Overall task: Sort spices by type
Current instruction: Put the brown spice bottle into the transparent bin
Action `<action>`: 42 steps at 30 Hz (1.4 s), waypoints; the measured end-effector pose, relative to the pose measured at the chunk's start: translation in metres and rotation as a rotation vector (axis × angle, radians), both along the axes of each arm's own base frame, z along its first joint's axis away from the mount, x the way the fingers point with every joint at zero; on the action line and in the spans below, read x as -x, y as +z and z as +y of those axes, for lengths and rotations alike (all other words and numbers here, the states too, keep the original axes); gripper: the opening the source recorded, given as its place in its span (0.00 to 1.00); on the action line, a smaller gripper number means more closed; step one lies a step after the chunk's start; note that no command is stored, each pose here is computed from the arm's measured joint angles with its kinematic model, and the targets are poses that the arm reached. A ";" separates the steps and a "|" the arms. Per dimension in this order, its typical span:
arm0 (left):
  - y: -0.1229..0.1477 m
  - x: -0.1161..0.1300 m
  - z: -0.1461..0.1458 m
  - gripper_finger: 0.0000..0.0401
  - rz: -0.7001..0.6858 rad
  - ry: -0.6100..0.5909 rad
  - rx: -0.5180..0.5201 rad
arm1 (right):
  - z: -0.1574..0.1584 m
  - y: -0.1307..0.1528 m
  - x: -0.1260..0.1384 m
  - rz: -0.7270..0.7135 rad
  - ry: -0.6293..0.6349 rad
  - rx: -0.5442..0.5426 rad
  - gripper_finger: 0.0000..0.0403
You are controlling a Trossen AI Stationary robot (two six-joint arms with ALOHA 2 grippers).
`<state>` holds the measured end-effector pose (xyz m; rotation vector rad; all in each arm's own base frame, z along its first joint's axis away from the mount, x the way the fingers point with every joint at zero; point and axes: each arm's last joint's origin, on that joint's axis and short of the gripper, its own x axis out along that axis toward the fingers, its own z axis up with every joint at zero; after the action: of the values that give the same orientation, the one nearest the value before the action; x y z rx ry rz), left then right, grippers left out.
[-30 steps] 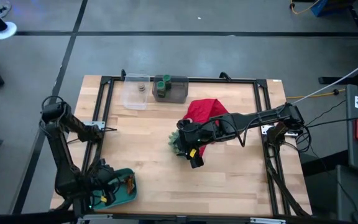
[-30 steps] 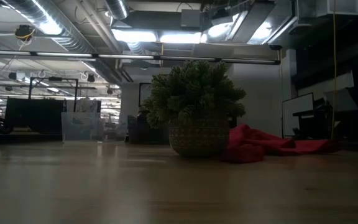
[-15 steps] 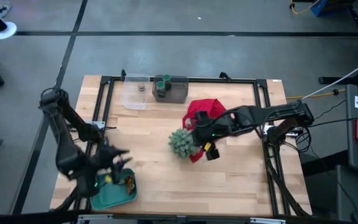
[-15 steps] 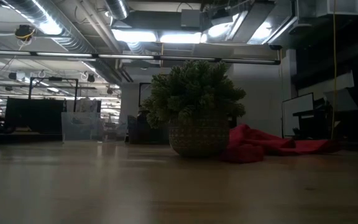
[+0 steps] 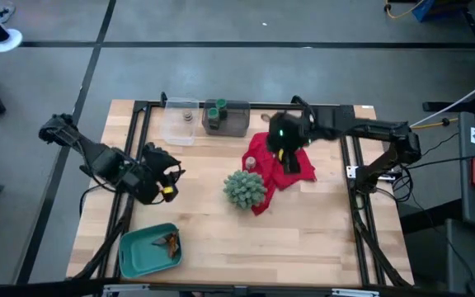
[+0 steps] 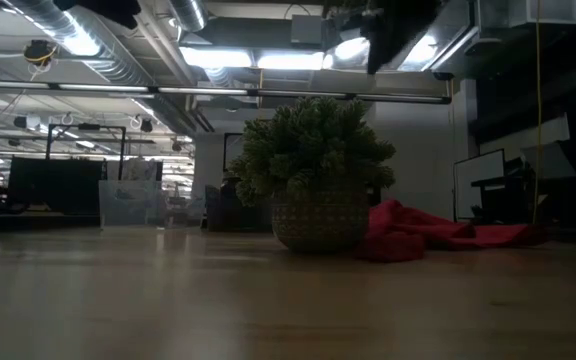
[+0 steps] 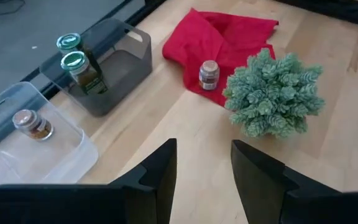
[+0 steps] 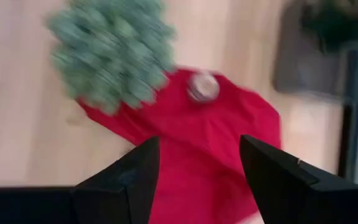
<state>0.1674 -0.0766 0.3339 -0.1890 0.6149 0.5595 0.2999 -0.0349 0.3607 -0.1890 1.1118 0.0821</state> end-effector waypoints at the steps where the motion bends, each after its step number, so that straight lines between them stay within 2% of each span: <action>1: 0.000 -0.001 0.002 0.34 0.003 0.001 0.002 | -0.009 -0.001 0.002 0.014 -0.012 0.007 0.55; 9: 0.000 -0.005 0.010 0.34 0.017 0.038 0.080 | -0.076 -0.003 0.018 0.019 -0.188 0.027 0.55; 15: 0.000 -0.005 0.012 0.34 0.016 0.049 0.085 | -0.117 -0.008 0.027 0.011 -0.297 0.050 0.55; 20: -0.001 -0.006 0.015 0.34 0.015 0.068 0.086 | -0.149 -0.021 0.026 0.009 -0.391 0.048 0.55; 24: -0.001 -0.007 0.016 0.34 0.009 0.086 0.096 | -0.164 -0.037 0.021 0.050 -0.413 0.031 0.55; 28: -0.001 -0.008 0.020 0.34 0.010 0.105 0.094 | -0.168 -0.056 0.009 0.095 -0.315 0.002 0.55; 34: -0.001 -0.011 0.030 0.34 0.009 0.168 0.092 | -0.162 -0.079 -0.011 0.081 -0.105 -0.132 0.55; 42: -0.001 -0.013 0.043 0.34 0.029 0.209 0.062 | -0.134 -0.100 -0.042 0.096 0.166 -0.084 0.55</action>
<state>0.1808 -0.0335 0.3331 -0.3068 0.6450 0.7461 0.3422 -0.1685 0.2610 -0.2033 1.1845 0.2883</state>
